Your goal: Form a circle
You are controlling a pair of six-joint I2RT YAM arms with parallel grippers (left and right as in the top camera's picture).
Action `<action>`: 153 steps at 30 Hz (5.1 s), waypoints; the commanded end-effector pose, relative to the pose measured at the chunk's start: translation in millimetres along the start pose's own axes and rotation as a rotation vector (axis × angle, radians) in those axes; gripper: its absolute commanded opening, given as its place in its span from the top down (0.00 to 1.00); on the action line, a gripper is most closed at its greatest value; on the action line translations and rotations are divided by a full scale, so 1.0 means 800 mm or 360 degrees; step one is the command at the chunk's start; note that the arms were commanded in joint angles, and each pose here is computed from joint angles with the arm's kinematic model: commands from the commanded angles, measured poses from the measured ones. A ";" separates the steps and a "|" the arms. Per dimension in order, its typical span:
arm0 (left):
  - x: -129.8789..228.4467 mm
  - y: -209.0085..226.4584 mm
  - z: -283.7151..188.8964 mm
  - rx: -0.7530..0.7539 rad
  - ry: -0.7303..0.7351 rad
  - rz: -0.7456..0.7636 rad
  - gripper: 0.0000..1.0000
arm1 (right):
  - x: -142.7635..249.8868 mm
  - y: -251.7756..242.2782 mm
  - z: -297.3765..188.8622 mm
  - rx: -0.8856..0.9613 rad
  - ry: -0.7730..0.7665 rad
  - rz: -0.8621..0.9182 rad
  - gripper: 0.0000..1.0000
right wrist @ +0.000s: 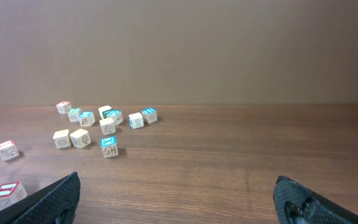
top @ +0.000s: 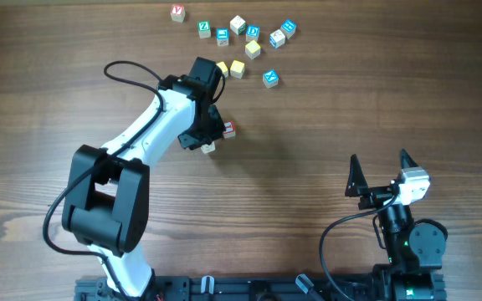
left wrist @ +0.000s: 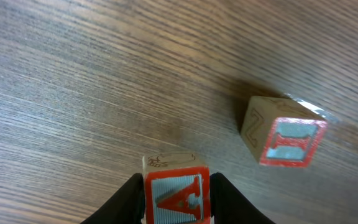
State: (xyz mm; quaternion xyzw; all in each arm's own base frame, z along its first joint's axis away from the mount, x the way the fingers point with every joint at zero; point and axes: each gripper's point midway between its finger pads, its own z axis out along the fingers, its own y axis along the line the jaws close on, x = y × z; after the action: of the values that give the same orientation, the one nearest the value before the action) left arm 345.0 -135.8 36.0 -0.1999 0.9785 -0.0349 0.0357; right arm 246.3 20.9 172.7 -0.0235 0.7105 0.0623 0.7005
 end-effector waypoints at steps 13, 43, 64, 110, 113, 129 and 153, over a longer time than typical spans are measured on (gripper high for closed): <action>-0.015 -0.004 0.022 0.0065 -0.0119 -0.0111 0.61 | -0.001 -0.005 0.000 0.0034 -0.0010 -0.0015 0.00; -0.003 -0.023 0.021 0.0195 -0.0005 -0.0406 0.72 | -0.001 -0.005 0.000 0.0034 -0.0010 -0.0015 0.00; -0.018 -0.022 0.020 0.0193 -0.0086 -0.0412 0.53 | -0.001 -0.005 0.000 0.0034 -0.0010 -0.0015 0.00; 0.049 0.024 0.042 0.0095 0.0138 0.0170 0.96 | -0.001 -0.005 0.000 0.0034 -0.0010 -0.0017 0.00; 0.044 0.019 0.042 0.0116 0.0114 0.0172 0.96 | -0.001 -0.005 0.000 0.0034 -0.0010 -0.0015 0.00; 0.036 0.005 0.041 0.0192 0.0072 0.0177 0.96 | -0.001 -0.005 0.000 0.0034 -0.0010 -0.0015 0.00; 0.038 -0.009 0.039 0.0287 0.0098 0.0173 0.96 | -0.001 -0.005 0.000 0.0034 -0.0010 -0.0015 0.00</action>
State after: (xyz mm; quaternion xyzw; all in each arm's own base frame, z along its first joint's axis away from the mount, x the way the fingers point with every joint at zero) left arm 326.4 -153.0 0.7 -0.1467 0.9818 -0.1164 0.0303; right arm 246.3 20.9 172.7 -0.0235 0.7105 0.0623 0.7005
